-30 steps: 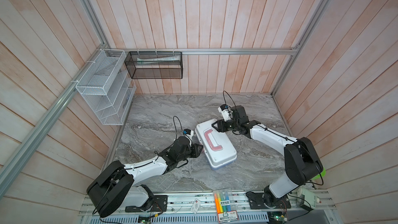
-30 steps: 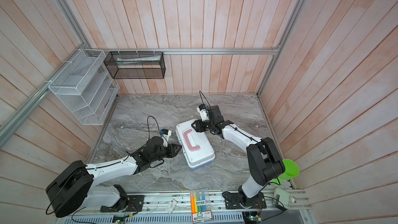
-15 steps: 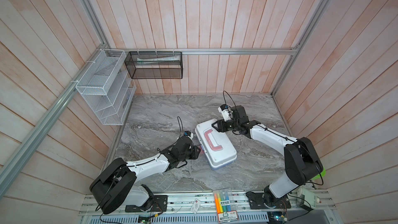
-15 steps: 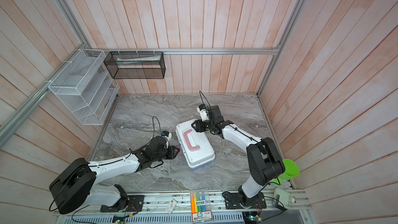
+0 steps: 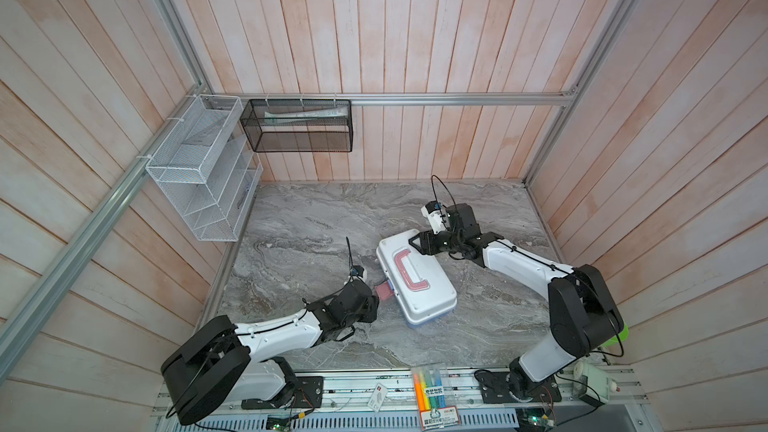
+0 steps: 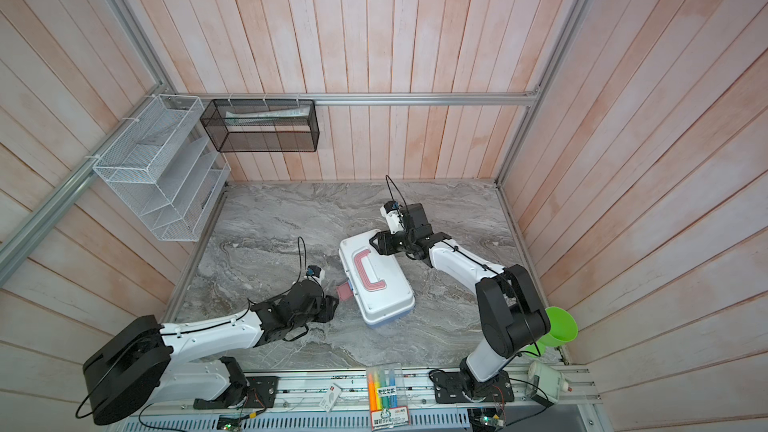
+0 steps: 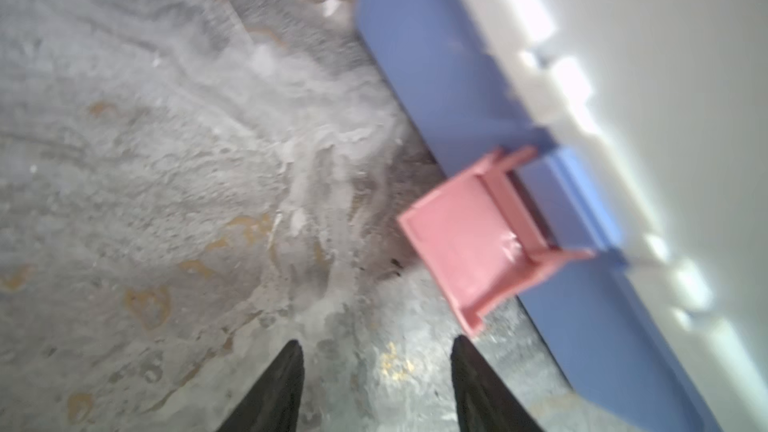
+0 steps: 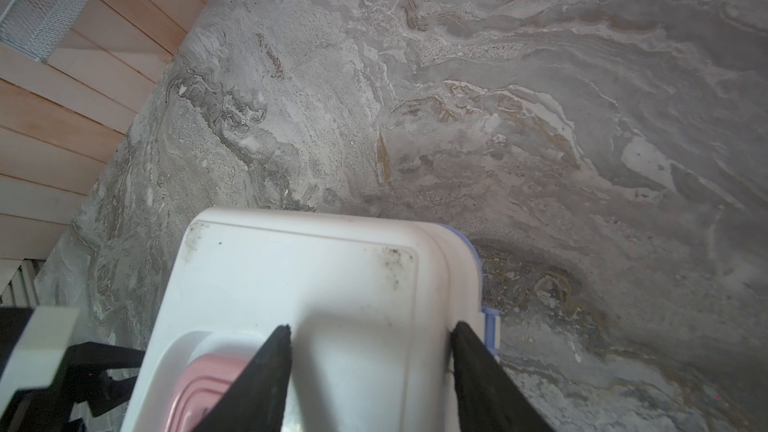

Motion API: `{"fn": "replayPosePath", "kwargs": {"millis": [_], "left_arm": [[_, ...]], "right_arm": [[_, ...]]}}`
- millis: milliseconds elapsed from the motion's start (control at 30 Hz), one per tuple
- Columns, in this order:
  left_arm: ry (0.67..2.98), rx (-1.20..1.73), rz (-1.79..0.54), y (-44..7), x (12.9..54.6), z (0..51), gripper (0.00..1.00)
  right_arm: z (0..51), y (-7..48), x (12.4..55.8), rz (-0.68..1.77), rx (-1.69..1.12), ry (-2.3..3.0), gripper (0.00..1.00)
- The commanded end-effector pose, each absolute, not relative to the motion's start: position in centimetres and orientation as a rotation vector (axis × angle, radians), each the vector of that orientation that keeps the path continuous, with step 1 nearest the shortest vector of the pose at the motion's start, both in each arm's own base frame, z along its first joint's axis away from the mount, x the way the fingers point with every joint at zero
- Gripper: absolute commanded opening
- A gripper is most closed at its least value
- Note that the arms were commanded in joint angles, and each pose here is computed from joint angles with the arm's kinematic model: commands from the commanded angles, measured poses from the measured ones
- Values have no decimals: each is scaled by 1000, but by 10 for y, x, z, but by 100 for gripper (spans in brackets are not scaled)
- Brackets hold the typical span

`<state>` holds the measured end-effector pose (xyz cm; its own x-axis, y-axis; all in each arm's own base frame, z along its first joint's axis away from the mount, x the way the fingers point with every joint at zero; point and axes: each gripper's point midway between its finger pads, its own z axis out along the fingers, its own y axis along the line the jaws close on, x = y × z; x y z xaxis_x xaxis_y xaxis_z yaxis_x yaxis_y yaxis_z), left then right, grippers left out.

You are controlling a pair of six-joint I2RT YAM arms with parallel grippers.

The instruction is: Pack the tool kit

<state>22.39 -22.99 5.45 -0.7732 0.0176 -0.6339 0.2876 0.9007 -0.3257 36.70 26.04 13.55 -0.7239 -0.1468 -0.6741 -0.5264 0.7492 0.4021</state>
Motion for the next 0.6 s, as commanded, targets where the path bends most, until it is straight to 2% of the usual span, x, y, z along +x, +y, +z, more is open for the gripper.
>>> {"fn": "replayPosePath", "kwargs": {"millis": [0, 567], "left_arm": [[2271, 240, -579, -236, 230, 75, 71], [2264, 368, -546, -260, 222, 59, 77]], "right_arm": [[77, 243, 327, 739, -507, 2566, 59], [74, 244, 326, 753, -504, 2566, 59]]}}
